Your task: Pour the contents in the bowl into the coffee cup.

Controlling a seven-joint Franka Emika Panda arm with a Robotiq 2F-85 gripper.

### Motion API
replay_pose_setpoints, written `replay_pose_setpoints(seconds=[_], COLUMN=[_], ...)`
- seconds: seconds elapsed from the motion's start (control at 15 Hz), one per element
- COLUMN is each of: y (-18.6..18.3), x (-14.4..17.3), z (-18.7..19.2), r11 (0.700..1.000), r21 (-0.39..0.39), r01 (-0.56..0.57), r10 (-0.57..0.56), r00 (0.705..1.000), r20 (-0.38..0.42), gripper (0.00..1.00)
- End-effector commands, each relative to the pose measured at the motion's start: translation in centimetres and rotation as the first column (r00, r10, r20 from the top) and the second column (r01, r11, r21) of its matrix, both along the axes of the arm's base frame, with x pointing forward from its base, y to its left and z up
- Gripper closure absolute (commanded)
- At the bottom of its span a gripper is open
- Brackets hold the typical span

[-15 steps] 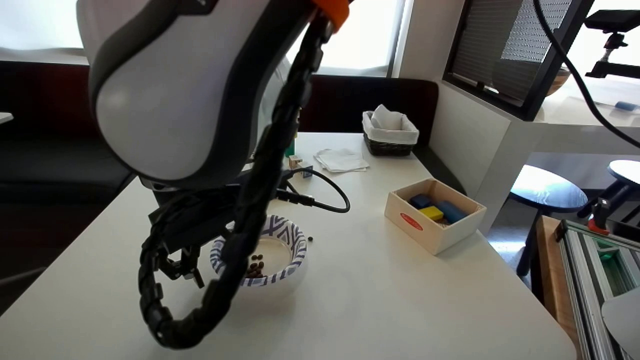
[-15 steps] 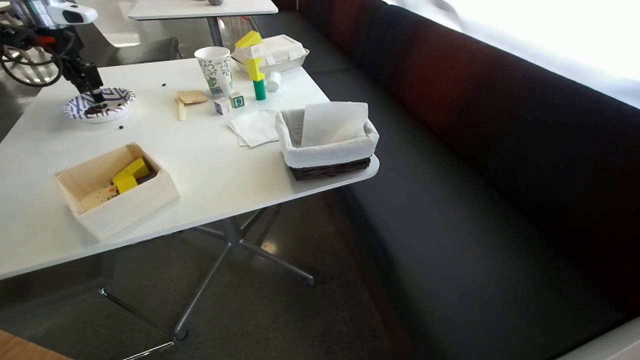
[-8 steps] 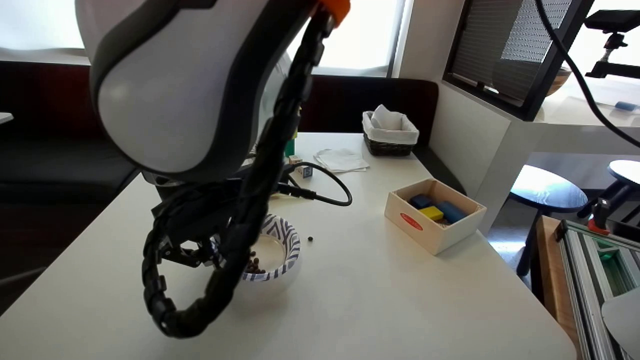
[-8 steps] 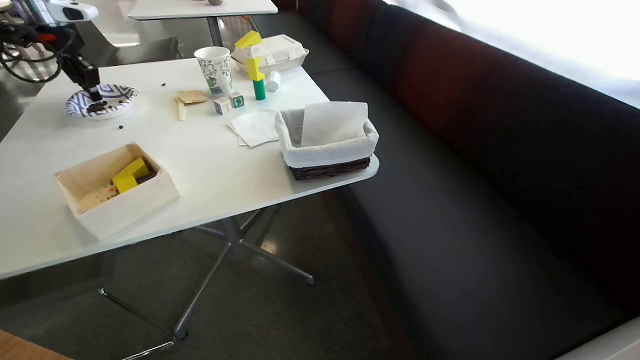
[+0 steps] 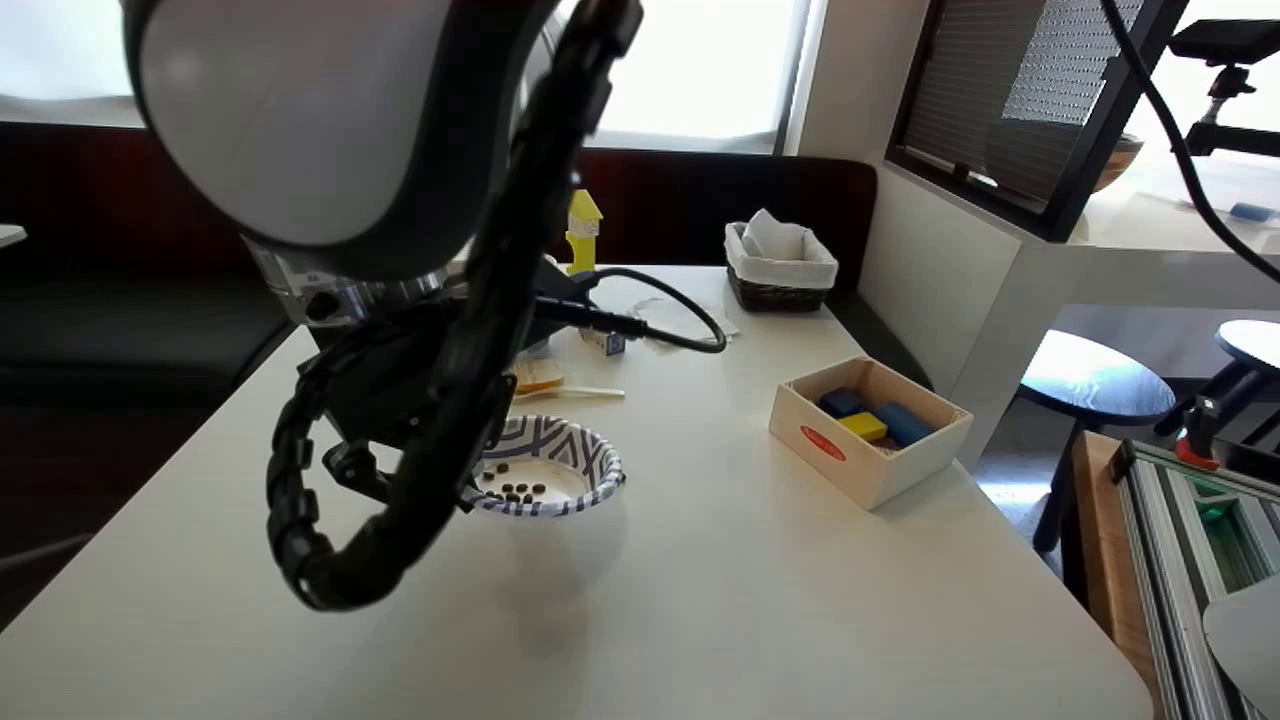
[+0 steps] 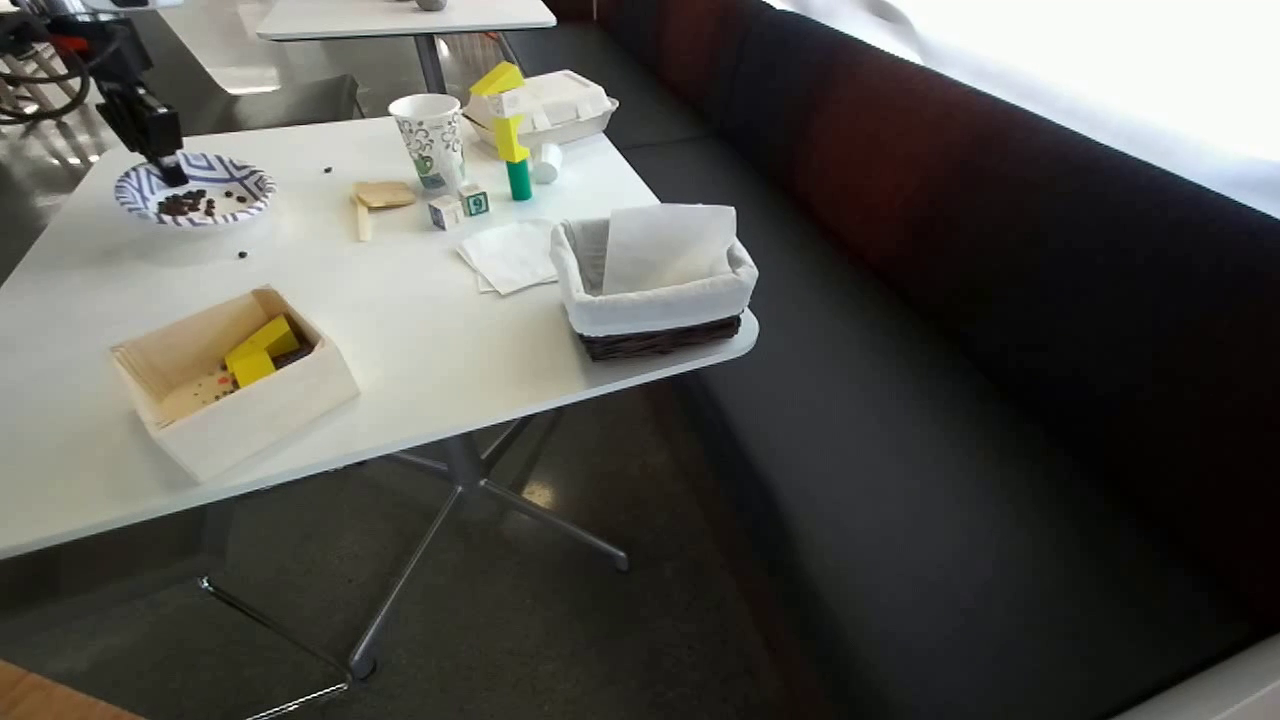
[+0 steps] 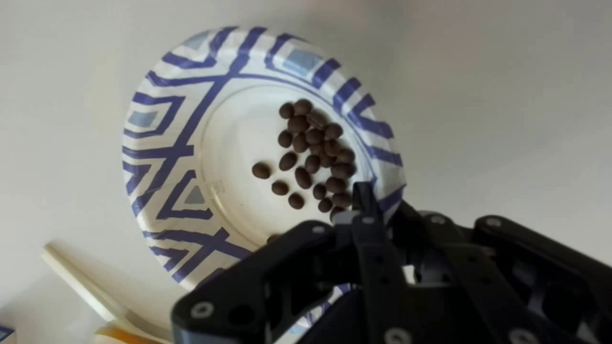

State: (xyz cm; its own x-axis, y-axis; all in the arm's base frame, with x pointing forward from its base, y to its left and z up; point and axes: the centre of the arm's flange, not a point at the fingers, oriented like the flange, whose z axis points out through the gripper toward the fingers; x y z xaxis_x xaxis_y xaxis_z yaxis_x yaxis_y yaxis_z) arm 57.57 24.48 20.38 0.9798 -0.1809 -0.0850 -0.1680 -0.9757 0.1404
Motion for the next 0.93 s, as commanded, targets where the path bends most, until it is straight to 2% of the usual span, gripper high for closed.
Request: replay_pose_setpoints(seconds=[0.0,0.33,0.4,0.47,0.87], y=[-0.2,-1.7,-1.4,-1.5,-1.5], x=[-0.9,-1.0,-0.8,-0.7,-0.8], z=[3.3,7.1,5.7,6.3,6.0], r11=[0.996,0.971,0.984,0.983,0.984], r21=[-0.085,-0.229,-0.168,-0.173,-0.171], r01=[-0.012,-0.072,-0.058,-0.059,-0.06], r10=[0.01,0.058,0.048,0.049,0.049], r00=[1.0,0.996,0.997,0.997,0.997], r20=[-0.029,-0.065,-0.065,-0.061,-0.066], gripper=[0.98,0.98,0.98,0.94,0.94])
